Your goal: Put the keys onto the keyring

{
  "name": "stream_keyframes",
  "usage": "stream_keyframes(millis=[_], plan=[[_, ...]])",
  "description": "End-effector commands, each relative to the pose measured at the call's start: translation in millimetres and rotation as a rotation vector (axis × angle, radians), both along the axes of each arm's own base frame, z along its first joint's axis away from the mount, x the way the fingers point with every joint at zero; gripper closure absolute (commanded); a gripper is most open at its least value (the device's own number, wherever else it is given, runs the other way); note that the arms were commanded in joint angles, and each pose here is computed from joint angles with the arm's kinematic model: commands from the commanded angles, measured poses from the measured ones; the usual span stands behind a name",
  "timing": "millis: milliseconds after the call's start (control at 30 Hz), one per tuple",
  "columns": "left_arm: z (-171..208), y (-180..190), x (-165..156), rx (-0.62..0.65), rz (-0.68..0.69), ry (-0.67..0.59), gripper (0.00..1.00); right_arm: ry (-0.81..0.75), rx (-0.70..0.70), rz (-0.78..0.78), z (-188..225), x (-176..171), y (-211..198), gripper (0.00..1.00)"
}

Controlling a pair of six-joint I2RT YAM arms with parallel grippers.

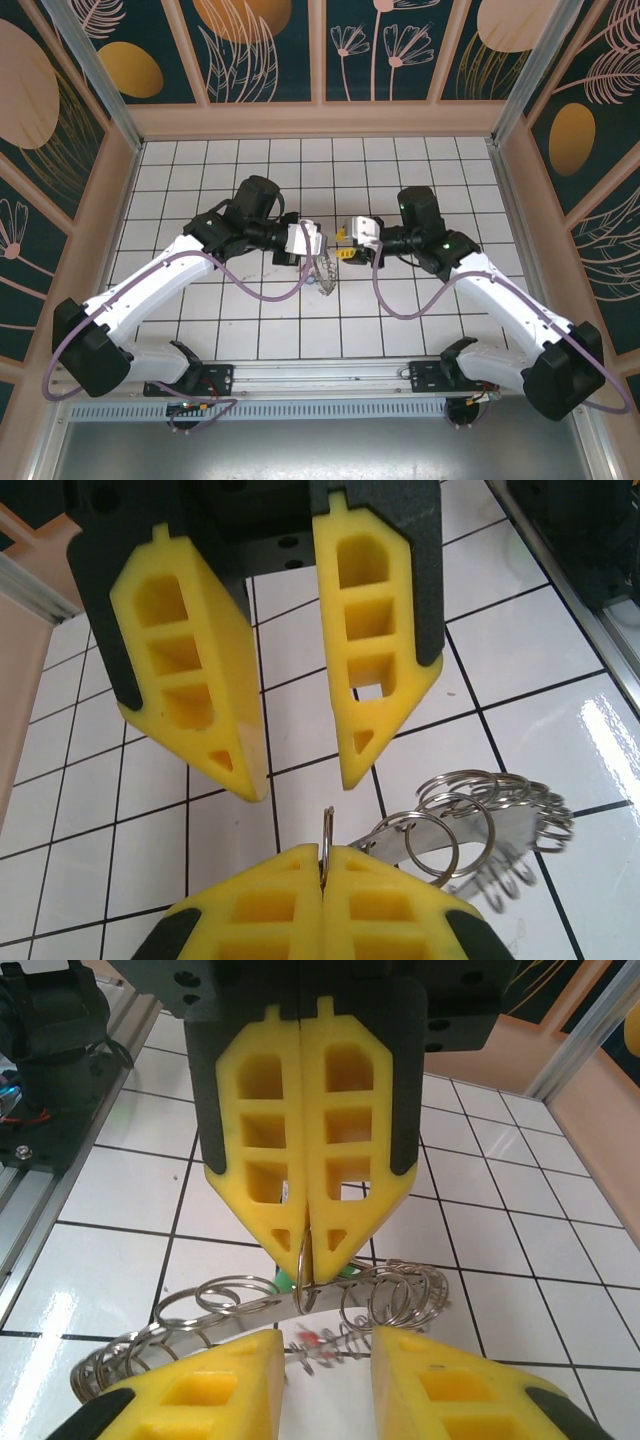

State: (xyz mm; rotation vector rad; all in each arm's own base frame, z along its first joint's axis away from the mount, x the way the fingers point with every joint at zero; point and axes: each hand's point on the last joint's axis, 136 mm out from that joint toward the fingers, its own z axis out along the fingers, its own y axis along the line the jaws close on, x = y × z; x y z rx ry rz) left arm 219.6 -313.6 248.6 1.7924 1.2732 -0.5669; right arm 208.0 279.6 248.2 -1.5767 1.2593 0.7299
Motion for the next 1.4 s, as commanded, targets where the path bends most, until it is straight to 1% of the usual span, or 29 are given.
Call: stream_keyframes(millis=[0, 167, 567, 600, 667, 800, 867, 1033, 1100, 1133, 1200, 1267, 1367], plan=[[14, -6, 4, -0.025, -0.009, -0.034, 1.00, 0.016, -0.014, 0.043, 1, -7, 4, 0.70], [14, -6, 5, -0.026, 0.000, -0.029, 1.00, 0.012, -0.015, 0.034, 0, -6, 8, 0.71], [12, -10, 1, -0.036, -0.037, -0.021, 1.00, -0.020, 0.031, 0.028, 4, -3, 19, 0.77], [12, -10, 1, -0.038, -0.039, -0.021, 1.00, -0.022, 0.031, 0.025, 4, -2, 19, 0.79], [13, -11, 2, -0.044, -0.041, -0.024, 1.00, -0.012, 0.023, 0.024, 1, -1, 20, 0.86], [17, -14, 3, -0.060, -0.036, -0.015, 1.00, -0.008, 0.024, -0.001, -5, 2, 23, 0.92], [18, -15, 3, -0.067, -0.034, -0.003, 1.00, -0.008, 0.040, -0.025, -7, 4, 25, 1.00], [22, -17, 7, -0.091, -0.010, -0.009, 1.00, -0.022, 0.133, -0.068, 0, 3, 23, 1.00], [31, -15, 7, -0.126, 0.001, -0.045, 0.94, -0.016, 0.214, -0.082, 12, 1, 20, 1.00], [37, -14, 6, -0.154, 0.007, -0.064, 0.89, -0.009, 0.251, -0.092, 17, 1, 18, 1.00], [46, -11, 6, -0.211, 0.035, -0.099, 0.72, 0.001, 0.344, -0.133, 27, 0, 12, 1.00], [48, -7, 5, -0.231, 0.052, -0.119, 0.67, -0.005, 0.394, -0.142, 32, -2, 9, 1.00], [47, 0, 1, -0.217, 0.062, -0.138, 0.61, -0.016, 0.416, -0.152, 34, -5, 5, 1.00]])
